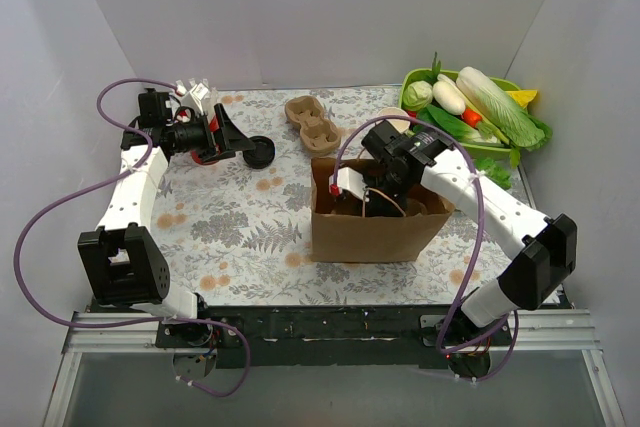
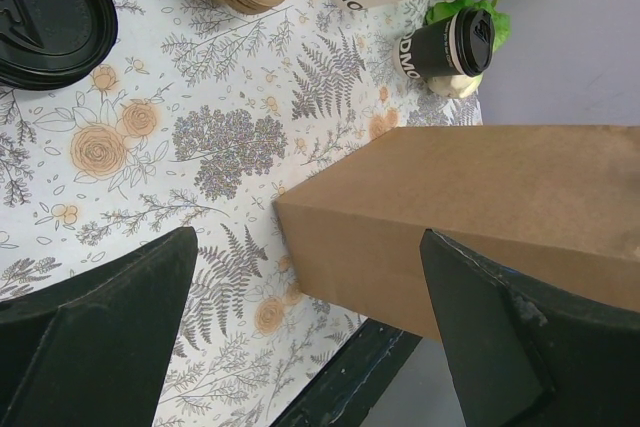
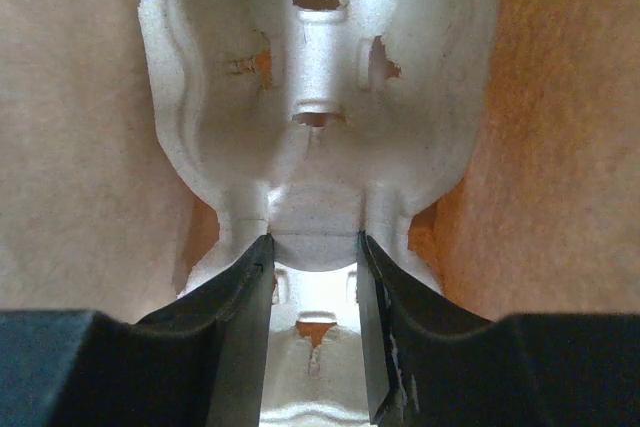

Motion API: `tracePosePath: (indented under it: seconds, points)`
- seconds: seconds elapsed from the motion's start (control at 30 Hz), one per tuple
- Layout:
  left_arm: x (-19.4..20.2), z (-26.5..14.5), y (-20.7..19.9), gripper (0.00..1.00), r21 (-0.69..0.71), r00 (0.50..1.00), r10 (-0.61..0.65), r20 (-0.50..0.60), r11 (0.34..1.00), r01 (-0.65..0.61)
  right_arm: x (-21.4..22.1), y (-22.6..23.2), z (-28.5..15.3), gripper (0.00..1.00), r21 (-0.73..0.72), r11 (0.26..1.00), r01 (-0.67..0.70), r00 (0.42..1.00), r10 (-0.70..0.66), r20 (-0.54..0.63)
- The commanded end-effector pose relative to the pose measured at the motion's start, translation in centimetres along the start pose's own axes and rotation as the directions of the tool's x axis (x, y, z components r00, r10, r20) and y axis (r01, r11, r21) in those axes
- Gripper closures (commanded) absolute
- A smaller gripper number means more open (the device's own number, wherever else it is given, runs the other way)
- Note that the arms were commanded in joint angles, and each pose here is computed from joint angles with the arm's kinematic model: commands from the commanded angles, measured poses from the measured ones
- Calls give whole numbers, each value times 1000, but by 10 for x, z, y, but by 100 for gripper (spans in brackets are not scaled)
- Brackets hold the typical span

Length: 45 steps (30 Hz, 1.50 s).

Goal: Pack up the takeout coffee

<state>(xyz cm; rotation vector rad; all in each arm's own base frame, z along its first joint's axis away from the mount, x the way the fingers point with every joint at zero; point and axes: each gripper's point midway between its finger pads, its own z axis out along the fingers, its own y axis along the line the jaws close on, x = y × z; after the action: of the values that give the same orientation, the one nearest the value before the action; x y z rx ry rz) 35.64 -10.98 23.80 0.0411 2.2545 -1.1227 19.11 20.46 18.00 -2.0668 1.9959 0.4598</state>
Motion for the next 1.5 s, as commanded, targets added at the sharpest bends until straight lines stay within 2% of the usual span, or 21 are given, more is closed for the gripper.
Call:
tracePosePath:
  seconds: [0.0, 0.3, 0.43, 0.6, 0.77, 0.93, 1.03, 1.07, 1.17, 1.27, 1.3, 1.33, 1.47]
  points:
    - [-3, -6, -9, 5, 9, 998, 58, 26, 998, -58, 6, -12, 4, 99, 72, 997, 41, 999, -39, -21]
    - [0, -7, -7, 5, -4, 998, 60, 22, 998, -60, 21, -25, 29, 99, 152, 982, 112, 992, -103, -67]
    - [1, -8, -7, 5, -9, 998, 64, 22, 998, -64, 12, -40, 19, 99, 257, 957, 136, 991, -133, -31]
    - [3, -6, -5, 5, -11, 998, 59, 19, 998, -59, 16, -36, 21, 99, 271, 950, 157, 987, -157, -21]
    - [0, -7, -7, 5, -9, 998, 67, 23, 998, -66, -9, -44, -12, 99, 342, 932, 120, 988, -145, 47]
    - [0, -3, -5, 5, 5, 998, 56, 19, 998, -56, -13, -44, -20, 99, 347, 931, 112, 989, -138, 52]
    - [-1, -4, -17, 4, 71, 998, 64, 10, 995, -64, -5, -37, -13, 99, 310, 945, 102, 992, -118, 33]
    - [-2, -8, -34, 4, 150, 997, 82, 4, 985, -81, -5, -35, -12, 99, 299, 949, 98, 993, -114, 37]
    - [-11, -10, -67, 4, 247, 983, 179, 33, 952, -181, -6, -30, -11, 99, 279, 955, 98, 992, -115, 46]
    - [-20, 3, -111, 2, 276, 916, 386, 110, 873, -401, -5, -26, -11, 99, 265, 956, 123, 989, -139, 44]
    - [-22, 13, -127, 2, 262, 869, 478, 131, 828, -495, -3, -25, -9, 99, 256, 958, 132, 989, -145, 34]
    - [-24, 17, -133, 2, 257, 853, 504, 136, 813, -522, -2, -24, -7, 99, 248, 958, 142, 988, -153, 26]
    - [-35, 37, -132, 3, 262, 869, 482, 110, 830, -493, 1, -26, -4, 99, 244, 952, 185, 982, -191, 1]
